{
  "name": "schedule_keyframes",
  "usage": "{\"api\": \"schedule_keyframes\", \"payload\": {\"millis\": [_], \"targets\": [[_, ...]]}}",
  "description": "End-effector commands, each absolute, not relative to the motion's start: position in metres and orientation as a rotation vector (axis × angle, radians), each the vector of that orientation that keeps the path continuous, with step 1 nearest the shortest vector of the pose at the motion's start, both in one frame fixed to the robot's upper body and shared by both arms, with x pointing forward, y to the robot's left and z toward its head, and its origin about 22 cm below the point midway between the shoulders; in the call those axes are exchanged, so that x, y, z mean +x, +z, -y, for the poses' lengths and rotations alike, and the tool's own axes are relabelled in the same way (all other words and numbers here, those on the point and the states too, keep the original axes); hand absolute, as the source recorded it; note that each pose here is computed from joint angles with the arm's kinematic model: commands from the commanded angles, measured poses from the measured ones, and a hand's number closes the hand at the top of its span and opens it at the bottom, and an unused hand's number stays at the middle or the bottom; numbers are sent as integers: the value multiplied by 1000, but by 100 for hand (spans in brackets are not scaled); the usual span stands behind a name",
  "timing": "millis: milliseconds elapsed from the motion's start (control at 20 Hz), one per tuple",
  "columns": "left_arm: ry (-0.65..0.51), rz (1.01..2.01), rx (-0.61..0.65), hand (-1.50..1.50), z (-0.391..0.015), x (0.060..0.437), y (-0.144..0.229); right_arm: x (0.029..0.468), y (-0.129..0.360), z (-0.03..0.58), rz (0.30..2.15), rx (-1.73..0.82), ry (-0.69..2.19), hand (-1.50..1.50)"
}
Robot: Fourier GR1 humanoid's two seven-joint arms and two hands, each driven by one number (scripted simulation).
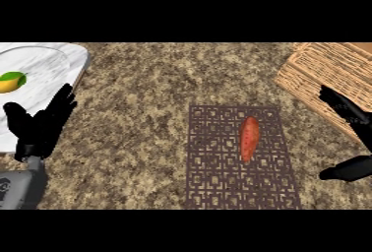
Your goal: Pick the sweet potato from the placemat and place it in the basket
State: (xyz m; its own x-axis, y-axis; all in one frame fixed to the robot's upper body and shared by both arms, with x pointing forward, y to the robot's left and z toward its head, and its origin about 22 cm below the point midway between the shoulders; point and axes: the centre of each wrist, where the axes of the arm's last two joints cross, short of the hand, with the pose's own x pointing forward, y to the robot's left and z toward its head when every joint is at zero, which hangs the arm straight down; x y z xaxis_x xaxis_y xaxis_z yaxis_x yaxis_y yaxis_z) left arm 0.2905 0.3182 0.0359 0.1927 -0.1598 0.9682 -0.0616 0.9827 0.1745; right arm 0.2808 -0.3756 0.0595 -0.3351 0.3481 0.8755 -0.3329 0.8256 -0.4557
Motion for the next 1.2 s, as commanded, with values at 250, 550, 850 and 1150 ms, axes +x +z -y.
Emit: {"api": "schedule_keyframes", "payload": {"millis": [250, 550, 850, 1150], "targets": [[-90, 1384, 198, 0, -310, 285, 35, 306, 18, 306, 1822, 62, 562, -150], [-69, 1409, 164, 0, -322, 282, 43, 335, 15, 274, 1719, 1, 704, -150], [-70, 1393, 172, 0, -334, 303, 37, 327, -18, 282, 1672, -8, 769, -150], [-74, 1392, 191, 0, -319, 288, 33, 321, -17, 301, 1699, 20, 750, -150]]}}
